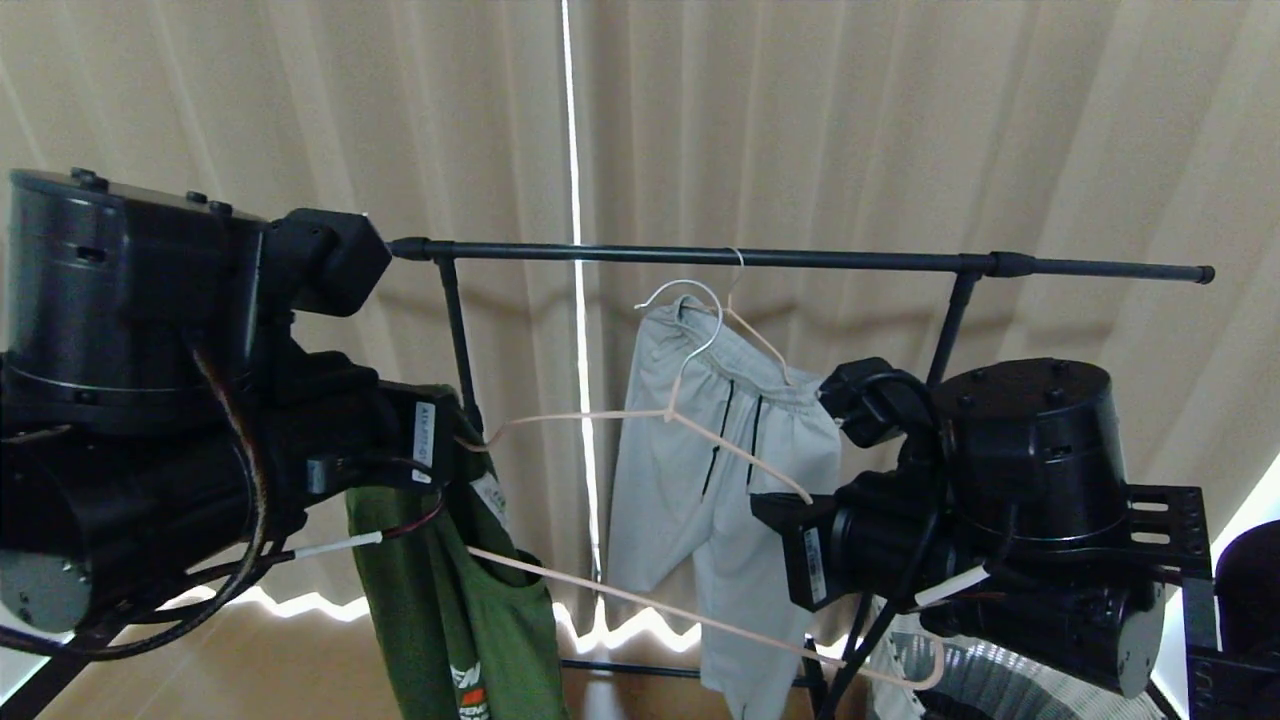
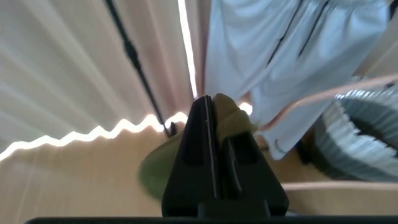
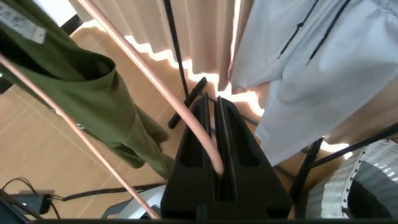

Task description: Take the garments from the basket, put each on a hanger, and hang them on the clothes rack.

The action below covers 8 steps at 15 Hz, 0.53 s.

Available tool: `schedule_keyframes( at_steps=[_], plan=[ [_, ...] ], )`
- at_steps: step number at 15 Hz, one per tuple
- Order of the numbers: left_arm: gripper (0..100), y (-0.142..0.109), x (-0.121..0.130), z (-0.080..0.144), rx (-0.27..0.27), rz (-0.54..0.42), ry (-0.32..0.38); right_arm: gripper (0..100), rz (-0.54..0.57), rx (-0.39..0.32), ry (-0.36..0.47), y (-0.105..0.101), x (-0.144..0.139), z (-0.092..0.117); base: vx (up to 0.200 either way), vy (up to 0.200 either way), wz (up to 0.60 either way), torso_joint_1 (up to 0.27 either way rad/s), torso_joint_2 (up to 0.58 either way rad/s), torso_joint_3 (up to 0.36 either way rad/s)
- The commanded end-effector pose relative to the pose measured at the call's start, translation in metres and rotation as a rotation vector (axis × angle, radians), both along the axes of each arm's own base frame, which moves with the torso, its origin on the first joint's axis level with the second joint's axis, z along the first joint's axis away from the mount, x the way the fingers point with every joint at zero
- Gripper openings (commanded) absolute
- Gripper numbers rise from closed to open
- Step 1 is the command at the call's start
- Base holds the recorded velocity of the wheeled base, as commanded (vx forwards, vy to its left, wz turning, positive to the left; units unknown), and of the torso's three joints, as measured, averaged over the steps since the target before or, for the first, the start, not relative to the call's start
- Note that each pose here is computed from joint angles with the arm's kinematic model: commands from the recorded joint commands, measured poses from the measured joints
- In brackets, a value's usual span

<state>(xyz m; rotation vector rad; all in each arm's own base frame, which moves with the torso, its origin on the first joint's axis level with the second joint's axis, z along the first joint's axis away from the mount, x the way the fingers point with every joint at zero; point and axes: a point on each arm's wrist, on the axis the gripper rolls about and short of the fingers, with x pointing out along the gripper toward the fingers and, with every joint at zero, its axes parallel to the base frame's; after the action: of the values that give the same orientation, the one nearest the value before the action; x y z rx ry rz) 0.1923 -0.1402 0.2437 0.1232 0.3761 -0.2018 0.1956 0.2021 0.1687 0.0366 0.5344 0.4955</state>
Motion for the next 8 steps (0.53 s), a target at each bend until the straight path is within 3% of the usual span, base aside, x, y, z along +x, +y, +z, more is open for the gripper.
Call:
schedule_keyframes(
  at_steps=[1, 3, 5, 8],
  plan=[
    [0, -0.013, 0.014, -0.005, 0.0, -0.003, 0.006, 0, 0.021, -0.01, 0.01, 0.007, -0.002, -0.004, 0.0, 0.0, 0.0, 0.0, 0.0, 0.0],
    [0, -0.023, 0.016, -0.006, -0.018, -0.027, 0.002, 0, 0.043, -0.014, 0.016, 0.014, -0.003, -0.007, 0.0, 0.0, 0.0, 0.0, 0.0, 0.0],
    [0, -0.036, 0.014, 0.001, -0.105, -0.032, 0.004, 0, 0.042, -0.018, 0.018, 0.02, 0.001, -0.009, 0.0, 0.0, 0.0, 0.0, 0.0, 0.0],
    [0, -0.039, 0.013, 0.004, -0.115, -0.042, -0.003, 0, 0.038, -0.019, 0.016, 0.024, 0.005, -0.009, 0.0, 0.0, 0.0, 0.0, 0.0, 0.0]
  ],
)
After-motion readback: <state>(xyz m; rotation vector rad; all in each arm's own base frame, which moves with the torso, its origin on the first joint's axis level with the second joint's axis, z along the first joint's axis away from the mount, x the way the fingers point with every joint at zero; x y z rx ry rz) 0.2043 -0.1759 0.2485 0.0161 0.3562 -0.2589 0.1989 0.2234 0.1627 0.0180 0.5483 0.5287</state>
